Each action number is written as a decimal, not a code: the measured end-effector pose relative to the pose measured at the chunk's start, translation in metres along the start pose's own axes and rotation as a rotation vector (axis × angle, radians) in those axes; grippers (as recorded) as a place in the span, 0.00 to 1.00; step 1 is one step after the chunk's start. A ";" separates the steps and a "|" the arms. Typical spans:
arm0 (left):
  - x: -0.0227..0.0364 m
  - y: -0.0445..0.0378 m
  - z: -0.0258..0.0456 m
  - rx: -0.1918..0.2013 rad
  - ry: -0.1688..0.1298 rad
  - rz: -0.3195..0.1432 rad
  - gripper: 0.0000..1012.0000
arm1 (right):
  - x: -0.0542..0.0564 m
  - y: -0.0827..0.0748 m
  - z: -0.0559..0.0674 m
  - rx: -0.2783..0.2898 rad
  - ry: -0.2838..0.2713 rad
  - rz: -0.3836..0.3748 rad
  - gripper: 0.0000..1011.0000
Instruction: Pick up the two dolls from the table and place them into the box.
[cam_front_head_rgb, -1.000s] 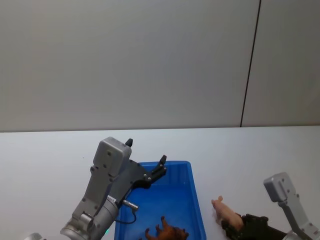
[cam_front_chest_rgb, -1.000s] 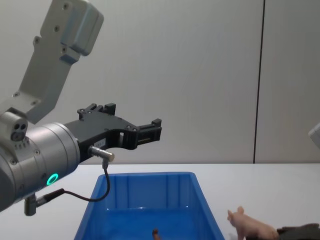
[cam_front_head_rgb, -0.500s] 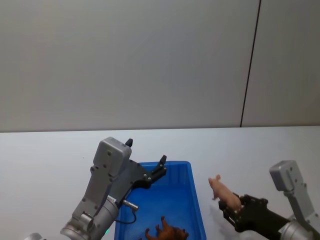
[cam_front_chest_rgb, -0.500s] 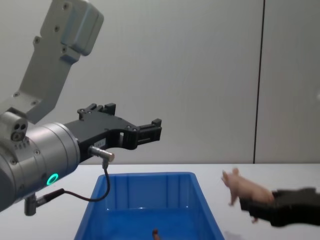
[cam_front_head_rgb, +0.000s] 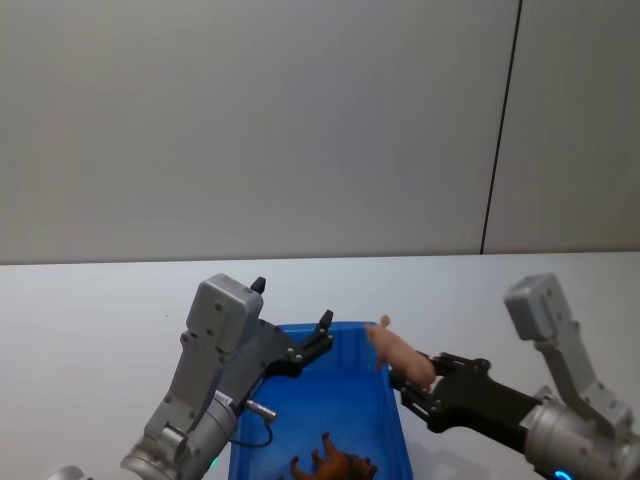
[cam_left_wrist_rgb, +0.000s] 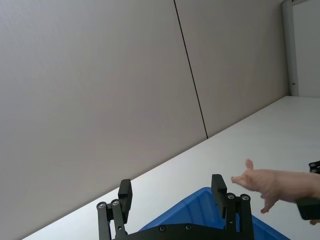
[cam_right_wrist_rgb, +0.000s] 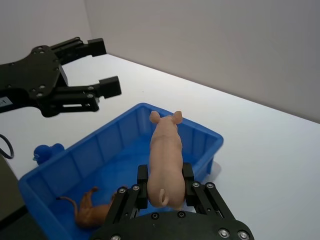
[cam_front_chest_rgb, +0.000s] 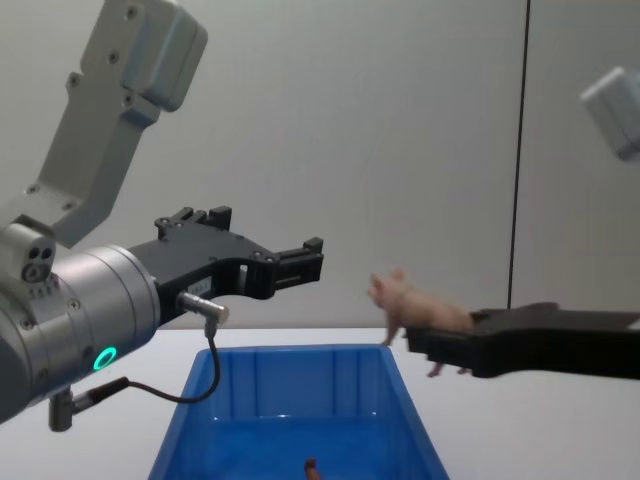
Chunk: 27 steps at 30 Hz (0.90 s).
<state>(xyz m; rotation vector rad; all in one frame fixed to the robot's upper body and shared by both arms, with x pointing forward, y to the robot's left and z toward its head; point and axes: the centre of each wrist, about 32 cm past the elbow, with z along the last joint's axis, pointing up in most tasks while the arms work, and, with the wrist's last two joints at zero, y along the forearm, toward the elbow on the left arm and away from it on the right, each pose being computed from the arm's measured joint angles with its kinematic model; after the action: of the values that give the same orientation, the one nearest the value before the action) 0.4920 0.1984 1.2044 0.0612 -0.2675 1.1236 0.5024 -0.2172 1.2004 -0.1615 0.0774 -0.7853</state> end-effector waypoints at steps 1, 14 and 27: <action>0.0000 0.0000 0.0000 0.000 0.000 0.000 0.99 | 0.000 0.002 0.001 -0.003 0.002 0.006 0.38; 0.0000 0.0000 0.0000 0.000 0.000 0.000 0.99 | -0.004 0.032 0.016 -0.042 0.032 0.082 0.70; 0.0000 0.0000 0.0000 0.000 0.000 0.000 0.99 | 0.004 0.024 0.015 -0.021 0.003 0.072 0.99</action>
<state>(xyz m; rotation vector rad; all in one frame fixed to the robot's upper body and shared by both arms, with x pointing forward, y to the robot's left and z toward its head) 0.4920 0.1984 1.2044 0.0612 -0.2675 1.1237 0.5239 -0.2018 1.2112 -0.1769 0.0937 -0.7127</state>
